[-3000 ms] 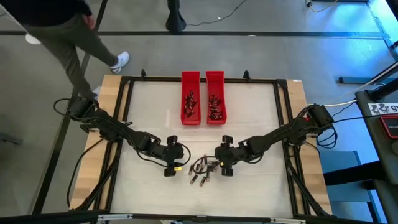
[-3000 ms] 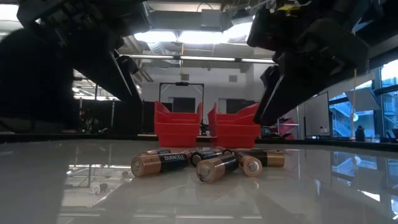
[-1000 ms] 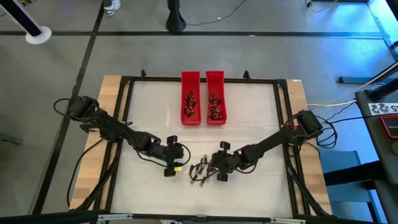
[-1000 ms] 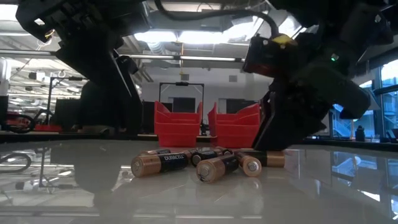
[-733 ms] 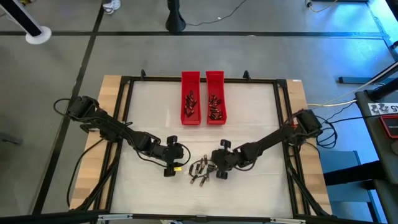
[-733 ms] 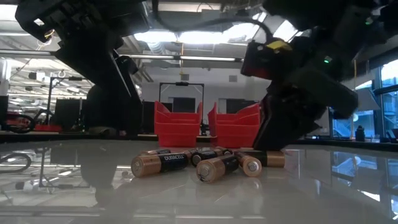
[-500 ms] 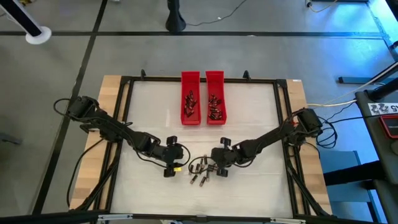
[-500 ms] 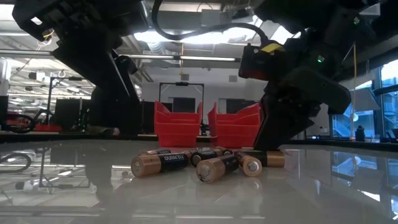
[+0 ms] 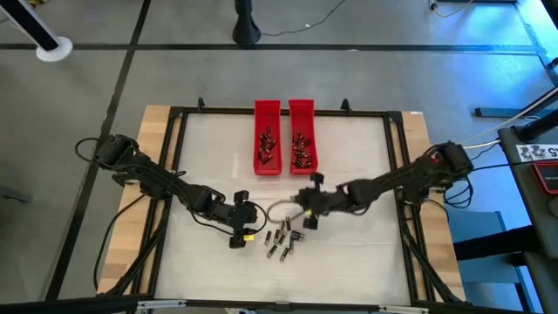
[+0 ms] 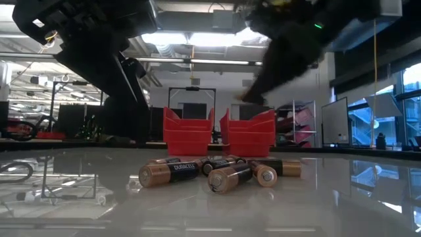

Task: Sort batteries
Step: Put the large black battery into the left red bin

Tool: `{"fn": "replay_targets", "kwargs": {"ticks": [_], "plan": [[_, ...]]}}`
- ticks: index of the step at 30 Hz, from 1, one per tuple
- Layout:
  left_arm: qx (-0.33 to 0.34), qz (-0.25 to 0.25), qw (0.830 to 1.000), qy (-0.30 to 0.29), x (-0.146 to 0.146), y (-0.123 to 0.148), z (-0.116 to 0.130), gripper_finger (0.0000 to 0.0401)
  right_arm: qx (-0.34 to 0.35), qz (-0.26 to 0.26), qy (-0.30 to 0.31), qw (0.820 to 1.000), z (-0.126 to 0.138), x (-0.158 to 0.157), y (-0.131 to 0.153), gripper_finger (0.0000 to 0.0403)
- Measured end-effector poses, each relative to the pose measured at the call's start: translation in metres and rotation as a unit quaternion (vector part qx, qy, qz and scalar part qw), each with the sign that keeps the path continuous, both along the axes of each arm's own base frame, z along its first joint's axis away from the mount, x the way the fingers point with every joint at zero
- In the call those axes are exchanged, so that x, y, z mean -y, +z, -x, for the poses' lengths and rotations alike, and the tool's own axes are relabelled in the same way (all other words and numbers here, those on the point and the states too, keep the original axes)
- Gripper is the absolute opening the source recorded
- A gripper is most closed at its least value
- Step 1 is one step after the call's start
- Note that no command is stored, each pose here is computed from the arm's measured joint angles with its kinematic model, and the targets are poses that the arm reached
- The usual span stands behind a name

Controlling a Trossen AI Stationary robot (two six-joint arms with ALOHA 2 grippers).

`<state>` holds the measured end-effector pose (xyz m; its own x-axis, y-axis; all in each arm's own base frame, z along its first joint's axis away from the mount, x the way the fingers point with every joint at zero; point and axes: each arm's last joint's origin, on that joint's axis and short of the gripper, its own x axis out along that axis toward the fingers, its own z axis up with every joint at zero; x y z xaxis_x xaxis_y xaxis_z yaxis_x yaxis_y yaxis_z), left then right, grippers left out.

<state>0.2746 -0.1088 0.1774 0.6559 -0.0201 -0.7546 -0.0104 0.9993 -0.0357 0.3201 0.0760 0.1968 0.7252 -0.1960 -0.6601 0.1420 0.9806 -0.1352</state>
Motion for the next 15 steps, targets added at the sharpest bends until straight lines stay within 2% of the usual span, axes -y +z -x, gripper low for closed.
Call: {"fn": "replay_targets", "kwargs": {"ticks": [9,15], "plan": [[0.004,0.009,1.000,0.008,0.000,0.000,-0.001,0.0203,0.087,0.025,-0.018,0.996,-0.037,0.072,0.050,0.0041],[0.011,0.012,1.000,0.010,0.001,0.001,-0.002,0.0203,0.152,-0.006,-0.028,0.988,-0.044,0.125,0.066,0.0041]]}}
